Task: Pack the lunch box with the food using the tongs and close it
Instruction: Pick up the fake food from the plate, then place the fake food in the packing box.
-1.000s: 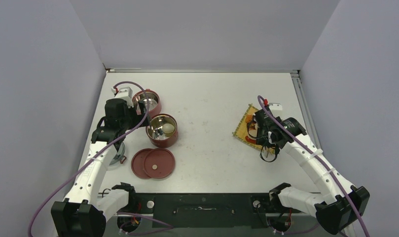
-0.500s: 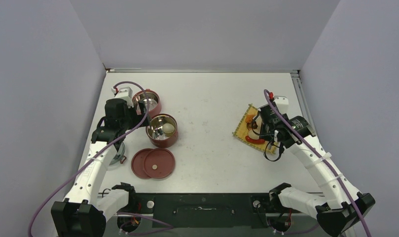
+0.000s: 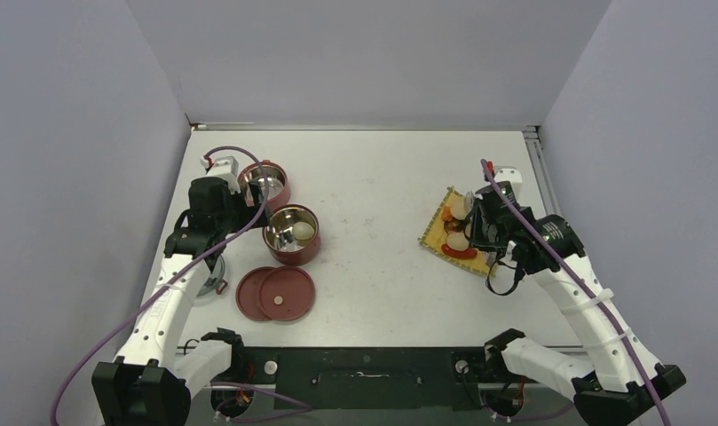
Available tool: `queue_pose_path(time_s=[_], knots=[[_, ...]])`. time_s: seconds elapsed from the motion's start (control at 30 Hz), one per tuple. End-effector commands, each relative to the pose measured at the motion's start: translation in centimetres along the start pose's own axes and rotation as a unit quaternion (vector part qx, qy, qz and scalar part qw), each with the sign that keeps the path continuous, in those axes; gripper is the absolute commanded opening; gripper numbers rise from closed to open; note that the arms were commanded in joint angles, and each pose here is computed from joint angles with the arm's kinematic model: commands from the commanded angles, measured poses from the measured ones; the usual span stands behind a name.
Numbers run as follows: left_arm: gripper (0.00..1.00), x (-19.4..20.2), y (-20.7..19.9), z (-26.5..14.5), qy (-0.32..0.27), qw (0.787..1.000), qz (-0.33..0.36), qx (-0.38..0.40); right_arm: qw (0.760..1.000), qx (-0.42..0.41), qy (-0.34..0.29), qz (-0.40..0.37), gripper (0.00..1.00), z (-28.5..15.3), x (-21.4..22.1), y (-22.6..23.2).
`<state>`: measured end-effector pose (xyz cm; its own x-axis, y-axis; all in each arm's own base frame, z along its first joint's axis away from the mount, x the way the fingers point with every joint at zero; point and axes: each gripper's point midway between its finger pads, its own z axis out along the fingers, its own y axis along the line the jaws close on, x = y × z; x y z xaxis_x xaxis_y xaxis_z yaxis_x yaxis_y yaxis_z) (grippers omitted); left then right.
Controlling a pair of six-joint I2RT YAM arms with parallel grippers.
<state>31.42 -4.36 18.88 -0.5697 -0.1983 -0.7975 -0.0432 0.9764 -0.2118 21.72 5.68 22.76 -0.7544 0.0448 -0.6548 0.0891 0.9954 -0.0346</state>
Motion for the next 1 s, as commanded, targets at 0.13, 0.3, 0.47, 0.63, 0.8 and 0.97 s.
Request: queue_pose_path(time_s=[0.13, 0.3, 0.47, 0.63, 0.8, 0.97], knots=[[0.86, -1.1, -0.8, -0.6, -0.023, 1.000, -0.008, 0.018, 0.976, -0.205, -0.071, -0.035, 0.05, -2.9, -3.7, 6.8], [0.86, -1.4, -0.2, -0.9, -0.034, 0.999, -0.009, -0.001, 0.942, -0.317, -0.106, -0.041, 0.05, -4.2, -5.4, 11.8], [0.86, -2.0, 0.2, -1.4, -0.049, 0.999, -0.008, -0.009, 0.921, -0.361, -0.120, -0.082, 0.05, -4.7, -5.4, 16.9], [0.86, -2.2, 0.3, -1.5, -0.053, 0.998, -0.009, -0.010, 0.902, -0.393, -0.112, -0.140, 0.05, -4.7, -4.0, 22.2], [0.86, -2.1, 0.2, -1.4, -0.053, 0.999, -0.009, -0.008, 0.883, -0.421, -0.124, -0.167, 0.05, -4.9, -4.1, 25.8], [0.86, -2.1, 0.0, -1.3, -0.052, 0.999, -0.008, -0.004, 0.874, -0.432, -0.118, -0.186, 0.05, -4.0, -3.5, 28.2]])
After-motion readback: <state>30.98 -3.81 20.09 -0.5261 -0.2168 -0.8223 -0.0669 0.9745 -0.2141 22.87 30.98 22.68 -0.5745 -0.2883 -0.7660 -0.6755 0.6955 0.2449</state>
